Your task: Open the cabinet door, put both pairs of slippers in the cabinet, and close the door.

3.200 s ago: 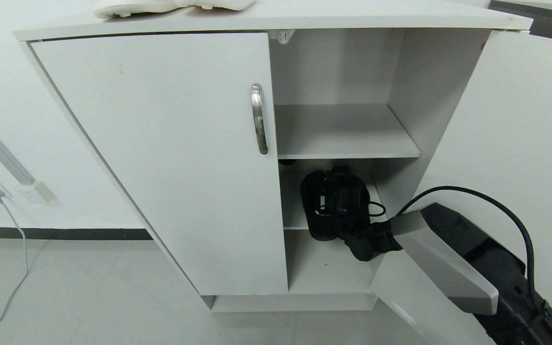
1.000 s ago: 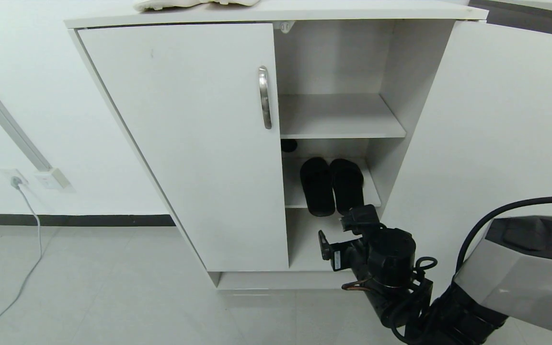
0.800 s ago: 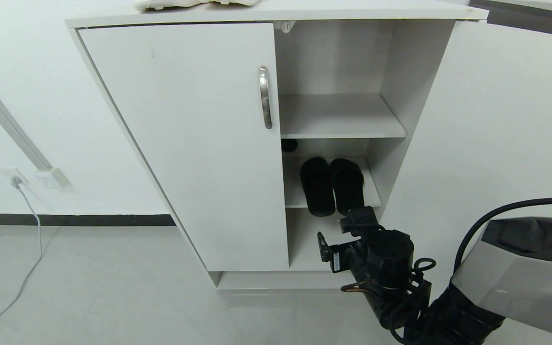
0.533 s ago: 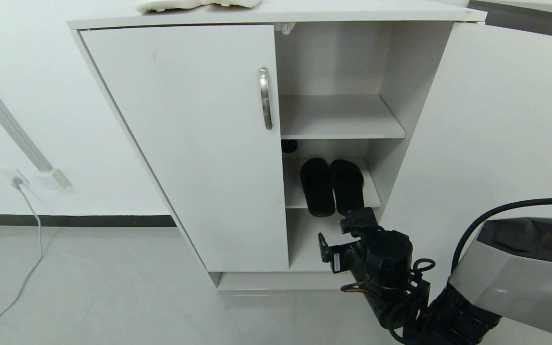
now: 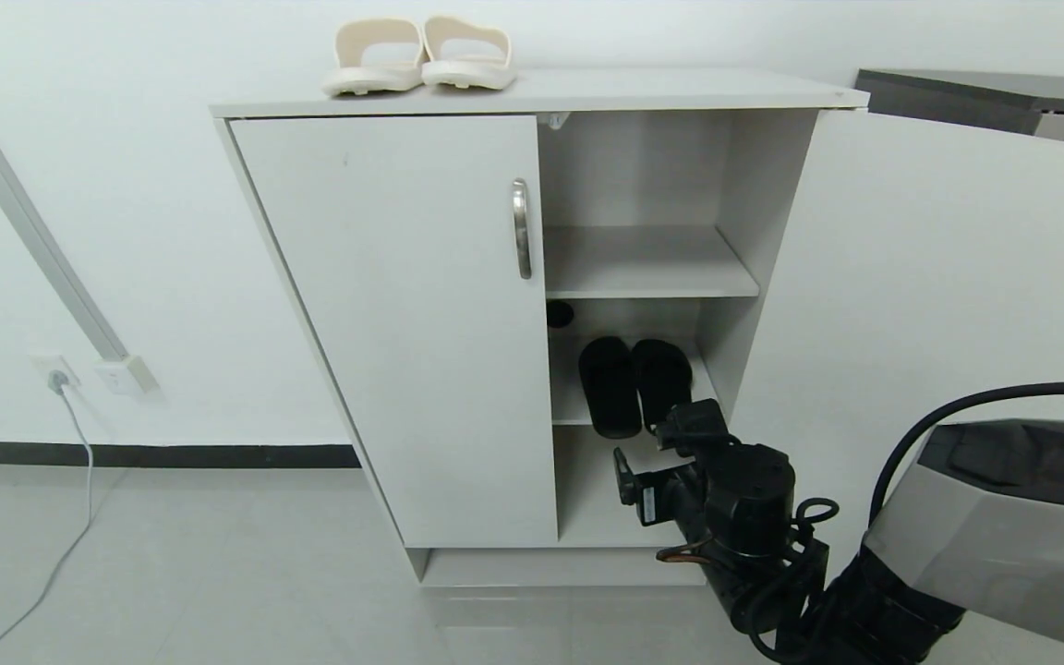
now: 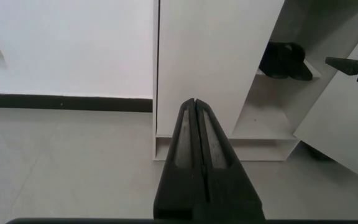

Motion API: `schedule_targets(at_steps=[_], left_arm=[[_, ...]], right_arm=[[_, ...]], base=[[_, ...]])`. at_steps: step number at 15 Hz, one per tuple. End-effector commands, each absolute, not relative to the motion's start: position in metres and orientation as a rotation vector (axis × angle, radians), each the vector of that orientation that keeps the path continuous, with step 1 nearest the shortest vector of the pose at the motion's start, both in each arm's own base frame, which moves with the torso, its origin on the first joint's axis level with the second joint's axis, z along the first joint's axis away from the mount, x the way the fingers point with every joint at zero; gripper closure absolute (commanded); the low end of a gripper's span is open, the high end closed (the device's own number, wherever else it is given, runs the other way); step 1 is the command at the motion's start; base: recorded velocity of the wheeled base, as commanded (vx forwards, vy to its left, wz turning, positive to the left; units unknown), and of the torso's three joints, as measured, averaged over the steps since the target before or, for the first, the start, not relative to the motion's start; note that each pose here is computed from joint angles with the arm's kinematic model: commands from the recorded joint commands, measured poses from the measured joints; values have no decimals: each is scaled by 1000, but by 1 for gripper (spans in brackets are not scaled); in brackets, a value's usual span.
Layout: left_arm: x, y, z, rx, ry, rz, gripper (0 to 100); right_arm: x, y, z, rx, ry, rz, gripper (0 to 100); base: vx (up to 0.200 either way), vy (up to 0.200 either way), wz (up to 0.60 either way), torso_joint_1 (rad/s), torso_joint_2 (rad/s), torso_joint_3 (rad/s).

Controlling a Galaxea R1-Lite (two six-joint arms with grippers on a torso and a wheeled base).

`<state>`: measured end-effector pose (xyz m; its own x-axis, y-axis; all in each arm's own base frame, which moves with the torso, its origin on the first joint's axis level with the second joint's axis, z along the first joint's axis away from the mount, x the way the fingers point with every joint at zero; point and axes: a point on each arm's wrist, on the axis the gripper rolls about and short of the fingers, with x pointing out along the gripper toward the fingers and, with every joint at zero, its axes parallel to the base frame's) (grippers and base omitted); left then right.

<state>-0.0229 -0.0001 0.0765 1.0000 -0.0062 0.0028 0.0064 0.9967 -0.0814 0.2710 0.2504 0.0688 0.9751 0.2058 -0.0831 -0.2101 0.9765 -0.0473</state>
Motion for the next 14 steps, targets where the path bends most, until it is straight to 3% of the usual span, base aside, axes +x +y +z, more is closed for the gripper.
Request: schedule_targets(at_steps=[1,13,14], left_arm=[[-23,0,77,-81,-1,-6,100],[-23,0,77,-80,-1,-5,100],[-23,0,77,-81,-3,-5,100]], right_arm=[[271,250,67,-61,82,208,0],[270,247,66,-57,77,207,0],[270,248,66,-58,79,207,0]], base=[[0,0,0,2,2,207],[0,0,0,0,0,22],[0,200,0,2,-2,7]])
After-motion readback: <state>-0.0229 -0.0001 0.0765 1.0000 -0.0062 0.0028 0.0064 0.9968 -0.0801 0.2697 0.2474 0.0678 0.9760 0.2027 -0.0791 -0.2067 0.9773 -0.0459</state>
